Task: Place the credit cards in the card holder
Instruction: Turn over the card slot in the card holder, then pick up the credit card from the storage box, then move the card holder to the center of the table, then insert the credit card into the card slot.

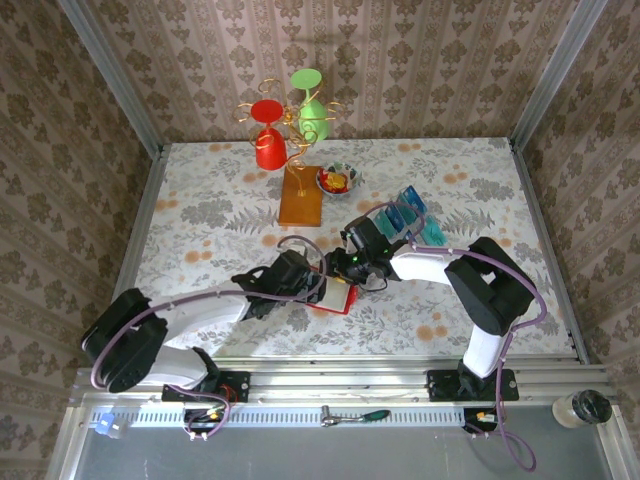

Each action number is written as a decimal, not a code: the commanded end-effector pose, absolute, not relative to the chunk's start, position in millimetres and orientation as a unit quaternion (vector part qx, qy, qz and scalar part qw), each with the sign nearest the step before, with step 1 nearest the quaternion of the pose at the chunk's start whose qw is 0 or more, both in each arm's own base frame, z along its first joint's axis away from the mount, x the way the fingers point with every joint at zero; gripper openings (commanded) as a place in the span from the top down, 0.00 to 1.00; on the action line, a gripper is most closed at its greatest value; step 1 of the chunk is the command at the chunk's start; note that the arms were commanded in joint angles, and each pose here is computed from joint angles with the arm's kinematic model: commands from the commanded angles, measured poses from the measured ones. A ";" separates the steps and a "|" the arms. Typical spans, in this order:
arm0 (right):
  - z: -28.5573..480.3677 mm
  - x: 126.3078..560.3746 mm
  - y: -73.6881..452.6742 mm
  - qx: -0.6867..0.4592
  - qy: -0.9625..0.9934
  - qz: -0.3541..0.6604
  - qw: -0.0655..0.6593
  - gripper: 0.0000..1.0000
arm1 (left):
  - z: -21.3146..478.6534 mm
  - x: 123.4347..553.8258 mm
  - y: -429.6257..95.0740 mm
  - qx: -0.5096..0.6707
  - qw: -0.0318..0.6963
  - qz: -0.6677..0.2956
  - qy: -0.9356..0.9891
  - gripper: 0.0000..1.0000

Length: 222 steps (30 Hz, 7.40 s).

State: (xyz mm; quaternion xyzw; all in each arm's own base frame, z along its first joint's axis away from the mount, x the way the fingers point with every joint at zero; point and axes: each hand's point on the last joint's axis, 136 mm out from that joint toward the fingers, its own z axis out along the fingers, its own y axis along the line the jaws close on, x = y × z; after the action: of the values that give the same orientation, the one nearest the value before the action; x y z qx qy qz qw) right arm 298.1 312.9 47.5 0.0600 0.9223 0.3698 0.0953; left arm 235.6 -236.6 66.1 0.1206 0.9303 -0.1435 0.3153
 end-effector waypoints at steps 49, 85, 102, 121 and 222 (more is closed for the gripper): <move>101.3 336.4 357.2 0.018 0.913 0.396 0.100 0.53 | 74.5 240.1 -158.8 0.020 0.329 -0.141 0.934 0.00; 103.5 350.5 66.6 0.002 0.980 -0.104 0.169 0.74 | 70.1 257.4 -197.0 0.067 0.306 -0.152 0.937 0.00; 87.5 354.0 77.6 -0.014 0.986 -0.084 0.146 0.88 | 68.1 256.7 -196.5 0.066 0.305 -0.153 0.938 0.00; 86.1 351.6 89.0 -0.026 0.988 -0.049 0.143 0.82 | 68.4 257.2 -197.7 0.067 0.305 -0.153 0.938 0.00; 96.6 250.8 248.4 0.073 0.868 0.409 0.272 1.00 | 21.0 224.6 -203.4 0.154 0.249 -0.058 0.955 0.00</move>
State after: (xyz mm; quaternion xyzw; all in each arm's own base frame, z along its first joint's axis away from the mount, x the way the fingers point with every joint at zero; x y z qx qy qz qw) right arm 245.1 244.9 93.5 0.0687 0.8787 0.4003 0.2509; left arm 223.9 -214.9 28.8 0.1598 0.9513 -0.0804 0.2509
